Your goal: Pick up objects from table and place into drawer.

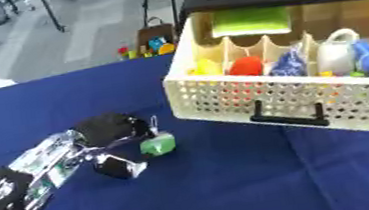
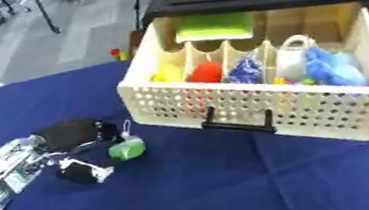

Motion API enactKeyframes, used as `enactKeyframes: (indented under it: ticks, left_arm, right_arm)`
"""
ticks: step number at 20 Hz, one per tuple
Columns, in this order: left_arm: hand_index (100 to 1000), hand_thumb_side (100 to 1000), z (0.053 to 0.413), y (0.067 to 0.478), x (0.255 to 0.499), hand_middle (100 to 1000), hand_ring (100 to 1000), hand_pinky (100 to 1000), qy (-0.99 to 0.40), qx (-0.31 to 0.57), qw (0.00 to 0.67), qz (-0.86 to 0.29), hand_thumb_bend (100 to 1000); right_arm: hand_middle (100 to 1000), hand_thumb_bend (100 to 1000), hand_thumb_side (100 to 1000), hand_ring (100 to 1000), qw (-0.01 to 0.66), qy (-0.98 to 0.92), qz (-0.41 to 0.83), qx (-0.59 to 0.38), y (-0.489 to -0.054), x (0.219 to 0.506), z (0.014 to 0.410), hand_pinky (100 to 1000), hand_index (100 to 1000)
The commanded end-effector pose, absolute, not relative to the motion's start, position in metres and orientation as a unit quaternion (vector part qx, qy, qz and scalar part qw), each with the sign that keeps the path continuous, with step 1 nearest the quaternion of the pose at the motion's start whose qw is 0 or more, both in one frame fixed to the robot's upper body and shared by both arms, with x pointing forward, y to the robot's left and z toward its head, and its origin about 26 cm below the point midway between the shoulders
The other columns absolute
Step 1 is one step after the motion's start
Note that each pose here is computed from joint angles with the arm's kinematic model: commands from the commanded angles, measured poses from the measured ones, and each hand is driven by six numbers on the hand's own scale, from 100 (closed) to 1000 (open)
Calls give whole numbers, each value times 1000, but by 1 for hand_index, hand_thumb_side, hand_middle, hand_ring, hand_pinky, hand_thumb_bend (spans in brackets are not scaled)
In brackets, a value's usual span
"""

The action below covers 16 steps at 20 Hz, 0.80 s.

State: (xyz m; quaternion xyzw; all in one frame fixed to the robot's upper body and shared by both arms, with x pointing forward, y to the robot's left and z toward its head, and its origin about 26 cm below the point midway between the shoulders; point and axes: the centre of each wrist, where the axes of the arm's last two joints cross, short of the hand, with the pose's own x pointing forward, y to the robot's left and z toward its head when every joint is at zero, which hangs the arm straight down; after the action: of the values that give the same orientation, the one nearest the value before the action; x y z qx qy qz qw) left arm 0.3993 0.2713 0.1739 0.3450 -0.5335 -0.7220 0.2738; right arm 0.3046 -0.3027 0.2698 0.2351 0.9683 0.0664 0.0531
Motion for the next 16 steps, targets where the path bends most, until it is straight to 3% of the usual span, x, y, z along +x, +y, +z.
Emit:
enactKeyframes:
  ticks: [1, 8, 16]
  left_arm:
    - [765, 517, 187, 274, 400, 641, 678, 405, -541, 360, 266, -712, 100]
    - [676, 379, 197, 272, 396, 548, 596, 320, -564, 368, 256, -693, 100]
    - [600, 366, 204, 273, 389, 481, 531, 251, -580, 370, 256, -679, 100]
  right_arm:
    - [649, 100, 648, 593, 76, 967, 69, 234, -304, 302, 278, 598, 730]
    - [651, 100, 647, 593, 74, 967, 69, 234, -304, 302, 277, 598, 730]
    - [652, 100, 647, 593, 73, 967, 70, 235, -305, 302, 276, 598, 730]
